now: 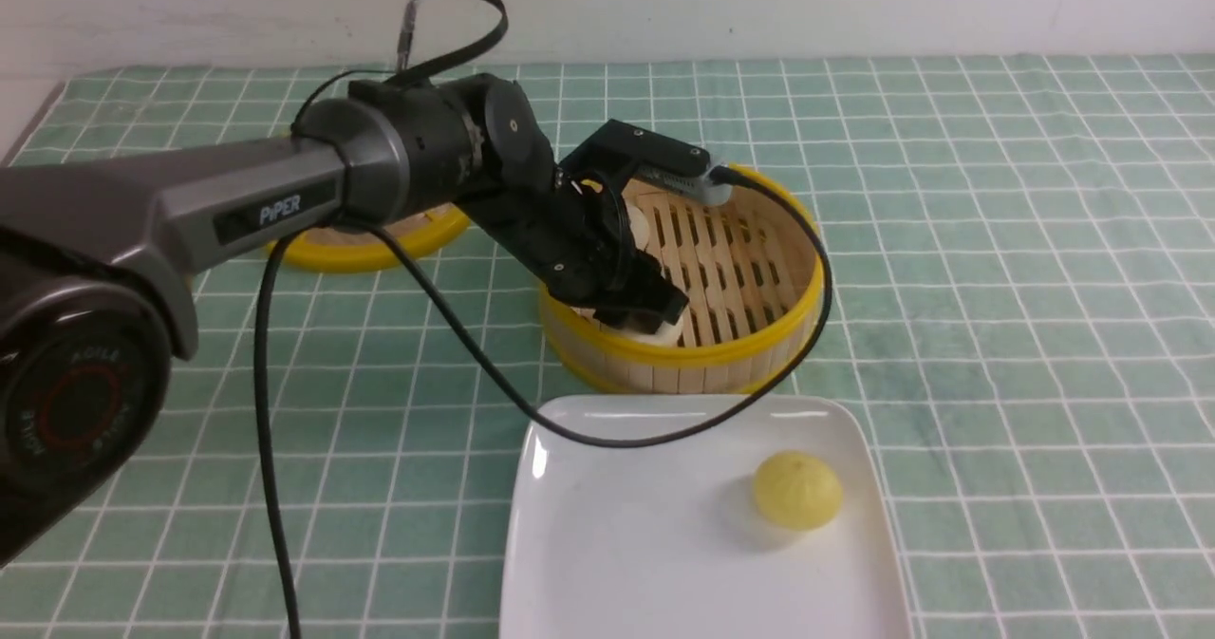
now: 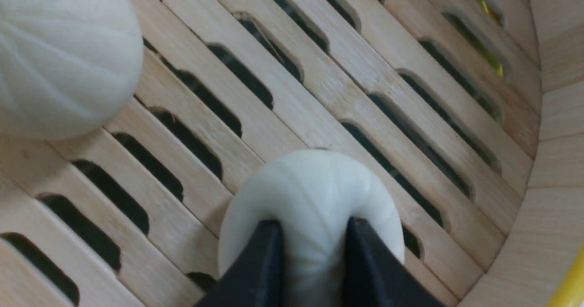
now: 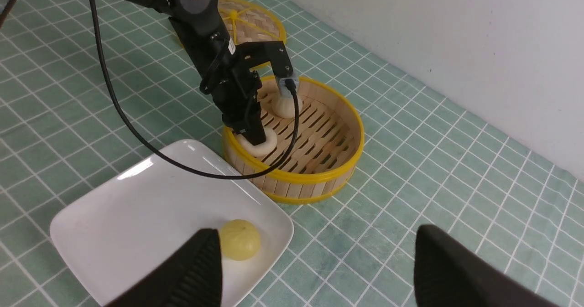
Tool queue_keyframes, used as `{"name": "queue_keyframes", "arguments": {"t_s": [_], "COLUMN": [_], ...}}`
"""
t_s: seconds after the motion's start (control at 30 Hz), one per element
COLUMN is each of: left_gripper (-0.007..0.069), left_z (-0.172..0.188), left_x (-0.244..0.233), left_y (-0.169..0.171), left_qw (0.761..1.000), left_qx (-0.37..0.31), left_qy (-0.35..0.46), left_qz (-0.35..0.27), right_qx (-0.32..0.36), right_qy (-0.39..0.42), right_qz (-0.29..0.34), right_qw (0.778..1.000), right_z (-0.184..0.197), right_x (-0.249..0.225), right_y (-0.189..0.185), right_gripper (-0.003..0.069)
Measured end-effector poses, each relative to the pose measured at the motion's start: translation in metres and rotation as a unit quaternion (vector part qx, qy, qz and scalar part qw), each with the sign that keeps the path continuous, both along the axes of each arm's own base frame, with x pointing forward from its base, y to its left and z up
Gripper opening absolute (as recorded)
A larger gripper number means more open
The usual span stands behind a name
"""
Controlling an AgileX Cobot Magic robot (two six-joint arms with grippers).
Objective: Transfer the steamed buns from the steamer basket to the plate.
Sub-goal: Use the left arm to grab the steamed stuffed bun that is closest to it, then use the left arm to put the steamed stuffed bun into the plate
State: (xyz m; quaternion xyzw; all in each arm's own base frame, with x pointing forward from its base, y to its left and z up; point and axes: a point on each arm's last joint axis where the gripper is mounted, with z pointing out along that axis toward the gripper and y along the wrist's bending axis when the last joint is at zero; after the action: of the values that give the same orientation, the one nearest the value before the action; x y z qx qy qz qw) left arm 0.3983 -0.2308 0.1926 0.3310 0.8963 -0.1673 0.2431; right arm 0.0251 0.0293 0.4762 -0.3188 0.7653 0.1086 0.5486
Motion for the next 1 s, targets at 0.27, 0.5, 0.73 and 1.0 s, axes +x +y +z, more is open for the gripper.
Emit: {"name": "queue_keyframes", "arguments": {"t_s": [0.27,0.5,0.73,1.0], "left_gripper": [0.0029,0.0029,0.0029,0.0030], "left_z": [0.027,0.107,0.167,0.172], "left_x": [-0.005,-0.033,-0.077,-0.117], "left_y": [0.002,0.016,0.036,0.043], "left_qw": [1.000,0.996,0.995,0.993], "left_qx": [-0.012,-0.036,-0.043,-0.032], "left_qy": [-0.025,-0.083,-0.087,0.037], "left_qz": [-0.001,-0.015,-0.035,-0.107], "right_qx": [0.000,0.000,-0.005,-0.013], "right_qy": [0.000,0.000,-0.002,-0.004], "right_qz": [0.000,0.000,-0.006,-0.013], "right_qw": [1.000,1.000,1.000,1.000], "right_z": [0.000,0.000,0.000,-0.001], "right_x": [0.000,0.000,0.001,0.001], "right_y": [0.000,0.000,-0.001,-0.003], "right_gripper": [0.0537,0.0498,0.0486,0.0486]}}
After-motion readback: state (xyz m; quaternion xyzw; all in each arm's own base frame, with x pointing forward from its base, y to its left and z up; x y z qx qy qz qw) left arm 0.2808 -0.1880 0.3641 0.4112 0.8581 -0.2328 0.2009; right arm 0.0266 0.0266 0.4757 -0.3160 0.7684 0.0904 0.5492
